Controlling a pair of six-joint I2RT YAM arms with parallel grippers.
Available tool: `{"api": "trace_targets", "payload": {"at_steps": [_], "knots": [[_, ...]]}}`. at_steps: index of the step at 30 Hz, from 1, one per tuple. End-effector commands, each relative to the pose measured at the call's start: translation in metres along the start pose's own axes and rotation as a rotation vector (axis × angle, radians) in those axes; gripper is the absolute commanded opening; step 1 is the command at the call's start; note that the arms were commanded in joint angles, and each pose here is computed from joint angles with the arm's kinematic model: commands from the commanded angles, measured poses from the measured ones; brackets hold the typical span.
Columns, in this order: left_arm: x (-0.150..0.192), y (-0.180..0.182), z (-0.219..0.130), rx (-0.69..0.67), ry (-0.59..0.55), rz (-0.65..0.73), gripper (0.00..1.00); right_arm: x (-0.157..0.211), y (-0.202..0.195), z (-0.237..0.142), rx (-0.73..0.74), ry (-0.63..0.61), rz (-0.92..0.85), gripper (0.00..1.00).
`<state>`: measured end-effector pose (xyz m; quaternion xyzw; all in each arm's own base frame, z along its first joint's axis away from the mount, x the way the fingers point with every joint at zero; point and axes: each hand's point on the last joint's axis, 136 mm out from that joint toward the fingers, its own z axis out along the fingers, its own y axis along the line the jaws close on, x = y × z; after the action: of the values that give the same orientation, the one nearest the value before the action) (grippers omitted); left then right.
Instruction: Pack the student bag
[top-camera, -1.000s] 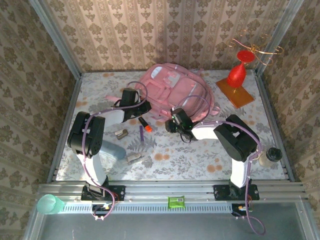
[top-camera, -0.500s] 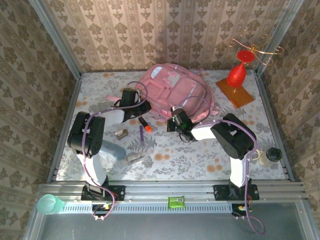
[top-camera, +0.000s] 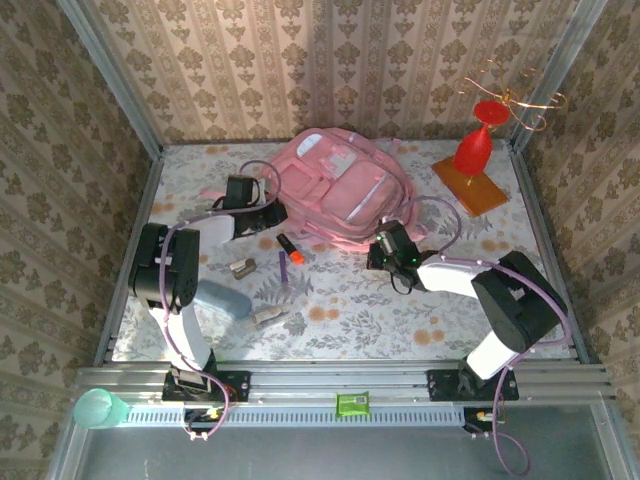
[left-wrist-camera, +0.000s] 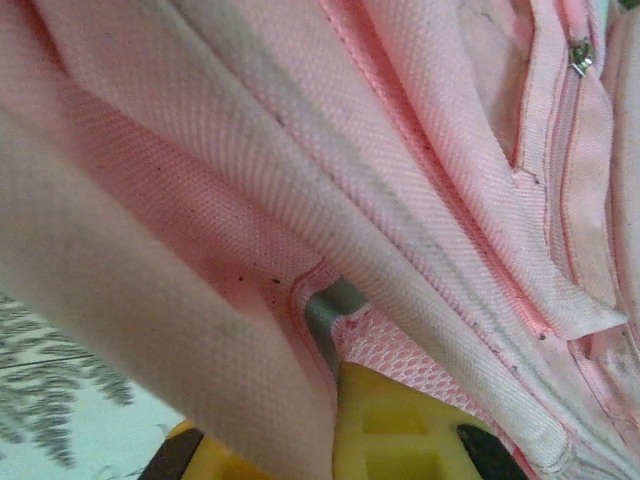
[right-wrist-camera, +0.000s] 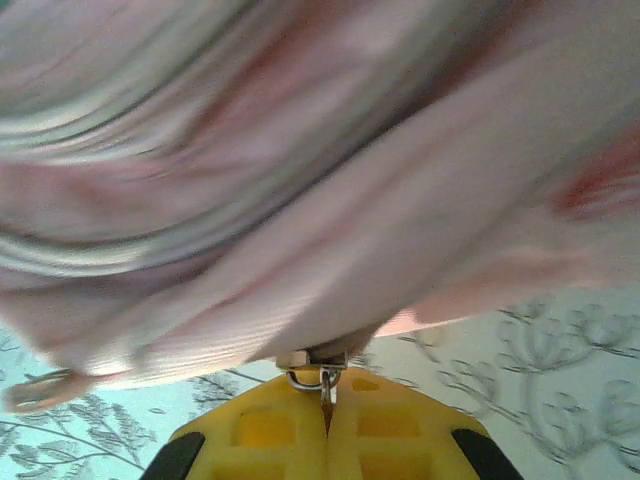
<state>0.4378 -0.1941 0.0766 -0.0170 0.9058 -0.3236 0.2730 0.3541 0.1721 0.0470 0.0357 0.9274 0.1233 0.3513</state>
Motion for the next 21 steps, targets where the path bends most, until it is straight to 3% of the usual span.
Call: {"api": "trace_targets", "payload": {"at_steps": [1, 2, 6, 11, 13, 16, 18, 21], "knots": [[-0.042, 0.007, -0.016, -0.085, -0.097, 0.114, 0.00, 0.000, 0.001, -0.015, -0.019, 0.033, -0.012, 0.00], [-0.043, 0.007, -0.016, -0.088, -0.091, 0.124, 0.00, -0.004, 0.012, -0.019, -0.072, 0.032, -0.015, 0.00], [-0.050, 0.002, -0.027, -0.121, -0.117, 0.190, 0.39, -0.021, 0.047, -0.036, -0.235, 0.028, -0.034, 0.00], [-0.055, -0.025, -0.056, -0.199, -0.196, 0.403, 0.63, -0.038, 0.073, -0.059, -0.355, 0.024, -0.032, 0.00], [-0.046, -0.051, -0.062, -0.171, -0.217, 0.549, 0.66, -0.043, 0.082, -0.066, -0.394, 0.024, -0.025, 0.00], [-0.013, -0.107, -0.066, -0.012, -0.233, 0.825, 0.69, -0.050, 0.092, -0.073, -0.437, 0.031, -0.017, 0.00], [0.031, -0.150, -0.063, 0.121, -0.237, 1.078, 0.70, -0.056, 0.097, -0.079, -0.456, 0.027, -0.017, 0.00], [0.082, -0.180, -0.053, 0.250, -0.210, 1.353, 0.70, -0.064, 0.099, -0.085, -0.469, 0.021, -0.011, 0.00]]}}
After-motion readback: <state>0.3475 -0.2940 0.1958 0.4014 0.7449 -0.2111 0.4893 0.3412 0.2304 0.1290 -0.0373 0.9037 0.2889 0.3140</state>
